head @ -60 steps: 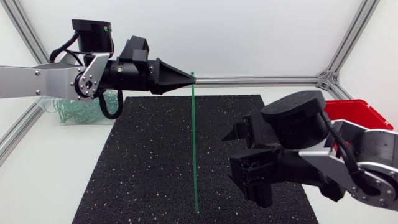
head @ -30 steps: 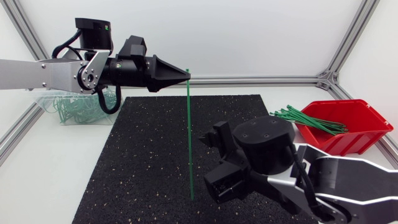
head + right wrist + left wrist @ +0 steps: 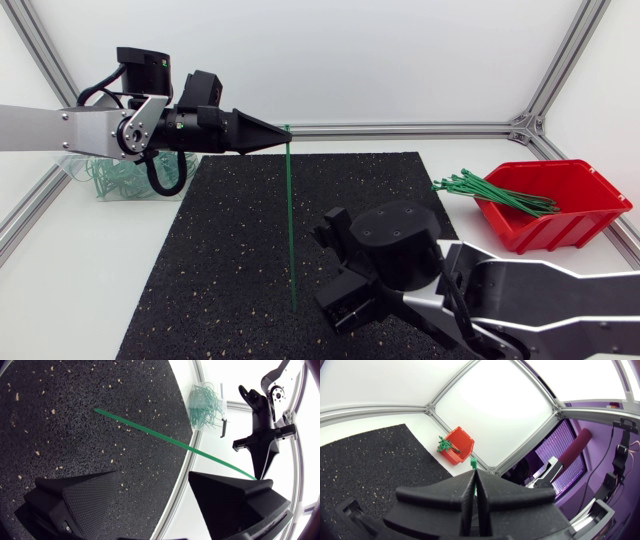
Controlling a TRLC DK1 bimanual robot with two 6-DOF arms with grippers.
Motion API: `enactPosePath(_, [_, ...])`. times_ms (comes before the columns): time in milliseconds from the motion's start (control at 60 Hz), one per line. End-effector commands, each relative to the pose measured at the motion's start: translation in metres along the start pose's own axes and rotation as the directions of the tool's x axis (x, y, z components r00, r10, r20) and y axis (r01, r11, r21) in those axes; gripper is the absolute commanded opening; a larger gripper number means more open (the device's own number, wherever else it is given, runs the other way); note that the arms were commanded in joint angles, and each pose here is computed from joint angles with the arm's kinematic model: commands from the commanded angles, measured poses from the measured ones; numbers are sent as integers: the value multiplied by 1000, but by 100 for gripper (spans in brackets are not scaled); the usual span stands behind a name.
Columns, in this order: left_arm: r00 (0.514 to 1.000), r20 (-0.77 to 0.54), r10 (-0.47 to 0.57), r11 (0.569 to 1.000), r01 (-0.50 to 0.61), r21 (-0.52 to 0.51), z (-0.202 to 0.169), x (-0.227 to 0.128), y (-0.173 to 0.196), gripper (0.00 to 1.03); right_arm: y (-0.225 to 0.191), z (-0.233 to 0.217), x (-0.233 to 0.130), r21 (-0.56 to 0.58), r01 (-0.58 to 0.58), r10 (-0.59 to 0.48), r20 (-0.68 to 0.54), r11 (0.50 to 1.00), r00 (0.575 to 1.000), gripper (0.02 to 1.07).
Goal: Take a green cable tie from the red box, thread the tail through the head to close it, then place it in the transparent bin on the left.
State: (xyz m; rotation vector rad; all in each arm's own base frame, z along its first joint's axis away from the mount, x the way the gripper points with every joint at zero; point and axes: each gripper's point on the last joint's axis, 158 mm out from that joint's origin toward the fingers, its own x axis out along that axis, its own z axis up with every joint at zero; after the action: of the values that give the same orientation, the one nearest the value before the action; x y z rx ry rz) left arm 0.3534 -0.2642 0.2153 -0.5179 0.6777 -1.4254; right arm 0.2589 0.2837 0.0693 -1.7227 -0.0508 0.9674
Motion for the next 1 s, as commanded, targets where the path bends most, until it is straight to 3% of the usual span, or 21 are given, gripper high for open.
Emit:
enactPosePath(0, [1000, -11, -20, 993, 21, 120, -7, 1, -9, 3, -5, 3, 4, -27, 7, -8, -7, 1000, 1000, 102])
enactPosePath(300, [999, -35, -30, 975, 37, 218, -19, 11, 7, 3, -10, 5, 5, -17, 15, -15, -16, 1000, 1000, 102])
enactPosePath(550, [996, -64, -63, 982, 73, 175, -29, 19, 11, 3, -5, 4, 13, -34, 23, -24, -27, 999, 999, 102])
enactPosePath(983, [997, -63, -45, 993, 52, 106, -15, 9, 5, 3, 8, 22, 33, -220, 116, -124, -23, 969, 992, 102])
